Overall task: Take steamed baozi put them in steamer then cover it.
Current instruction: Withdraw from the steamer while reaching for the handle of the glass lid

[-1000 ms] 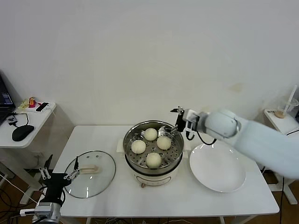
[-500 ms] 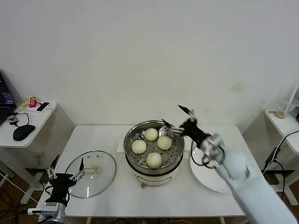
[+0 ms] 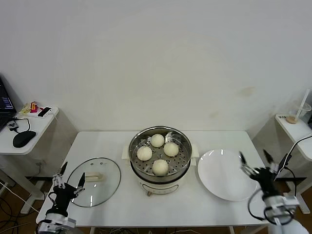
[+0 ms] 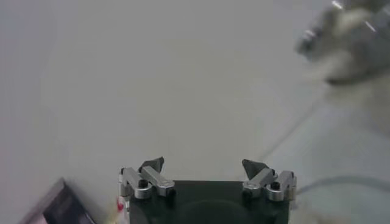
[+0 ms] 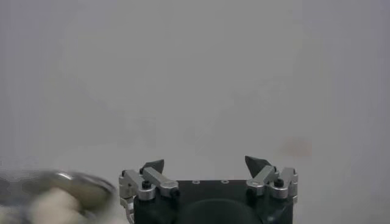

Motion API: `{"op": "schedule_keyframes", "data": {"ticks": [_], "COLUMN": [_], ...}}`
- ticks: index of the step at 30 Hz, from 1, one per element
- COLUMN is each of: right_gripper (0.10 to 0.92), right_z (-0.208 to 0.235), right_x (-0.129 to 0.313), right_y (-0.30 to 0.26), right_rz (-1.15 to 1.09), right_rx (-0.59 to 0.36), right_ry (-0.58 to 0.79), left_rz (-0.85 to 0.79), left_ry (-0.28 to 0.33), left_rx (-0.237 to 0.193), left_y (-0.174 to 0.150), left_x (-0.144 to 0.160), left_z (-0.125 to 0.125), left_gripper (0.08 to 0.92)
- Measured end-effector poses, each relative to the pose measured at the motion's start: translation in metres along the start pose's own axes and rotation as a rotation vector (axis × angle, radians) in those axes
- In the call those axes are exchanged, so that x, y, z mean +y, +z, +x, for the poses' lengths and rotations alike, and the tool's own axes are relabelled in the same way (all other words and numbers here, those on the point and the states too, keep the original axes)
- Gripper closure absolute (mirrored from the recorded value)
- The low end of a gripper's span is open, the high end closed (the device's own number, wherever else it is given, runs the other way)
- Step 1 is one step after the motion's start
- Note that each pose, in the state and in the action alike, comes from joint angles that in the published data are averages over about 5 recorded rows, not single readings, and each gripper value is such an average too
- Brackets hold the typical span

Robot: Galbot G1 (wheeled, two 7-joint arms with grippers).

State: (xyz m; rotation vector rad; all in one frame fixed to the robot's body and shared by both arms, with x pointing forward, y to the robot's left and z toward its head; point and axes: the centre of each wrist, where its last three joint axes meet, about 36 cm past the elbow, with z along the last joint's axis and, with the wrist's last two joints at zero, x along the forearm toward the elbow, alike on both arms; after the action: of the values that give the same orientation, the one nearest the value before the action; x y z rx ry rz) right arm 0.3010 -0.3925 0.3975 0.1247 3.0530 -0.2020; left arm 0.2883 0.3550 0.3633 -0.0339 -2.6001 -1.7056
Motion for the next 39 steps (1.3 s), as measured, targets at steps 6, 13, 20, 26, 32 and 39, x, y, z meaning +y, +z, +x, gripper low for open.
{"op": "schedule_keyframes", "data": {"ticks": [6, 13, 20, 26, 32, 39], "right_gripper": [0.2, 0.2, 0.2, 0.2, 0.2, 0.2], "right_z": [0.033, 0.055, 0.07, 0.077, 0.083, 0.086], "right_x": [-0.011, -0.016, -0.012, -0.007, -0.003, 0.0], "right_y": [0.007, 0.009, 0.008, 0.011, 0.013, 0.013], "right_rz": [0.031, 0.043, 0.037, 0.033, 0.032, 0.038], "right_rx": [0.036, 0.061, 0.074, 0.089, 0.102, 0.111], "right_ry": [0.096, 0.159, 0.178, 0.174, 0.165, 0.158], "left_rz": [-0.267, -0.428, -0.506, -0.53, -0.545, -0.546], "left_ry": [0.068, 0.133, 0.177, 0.193, 0.195, 0.195], "left_rx": [-0.025, -0.032, -0.034, -0.024, -0.023, -0.021], "left_y": [0.014, 0.024, 0.032, 0.034, 0.036, 0.039], "left_x": [-0.005, -0.016, -0.027, -0.037, -0.041, -0.045], "left_z": [-0.004, -0.014, -0.029, -0.045, -0.063, -0.082], "left_gripper": [0.177, 0.177, 0.177, 0.177, 0.177, 0.177]}}
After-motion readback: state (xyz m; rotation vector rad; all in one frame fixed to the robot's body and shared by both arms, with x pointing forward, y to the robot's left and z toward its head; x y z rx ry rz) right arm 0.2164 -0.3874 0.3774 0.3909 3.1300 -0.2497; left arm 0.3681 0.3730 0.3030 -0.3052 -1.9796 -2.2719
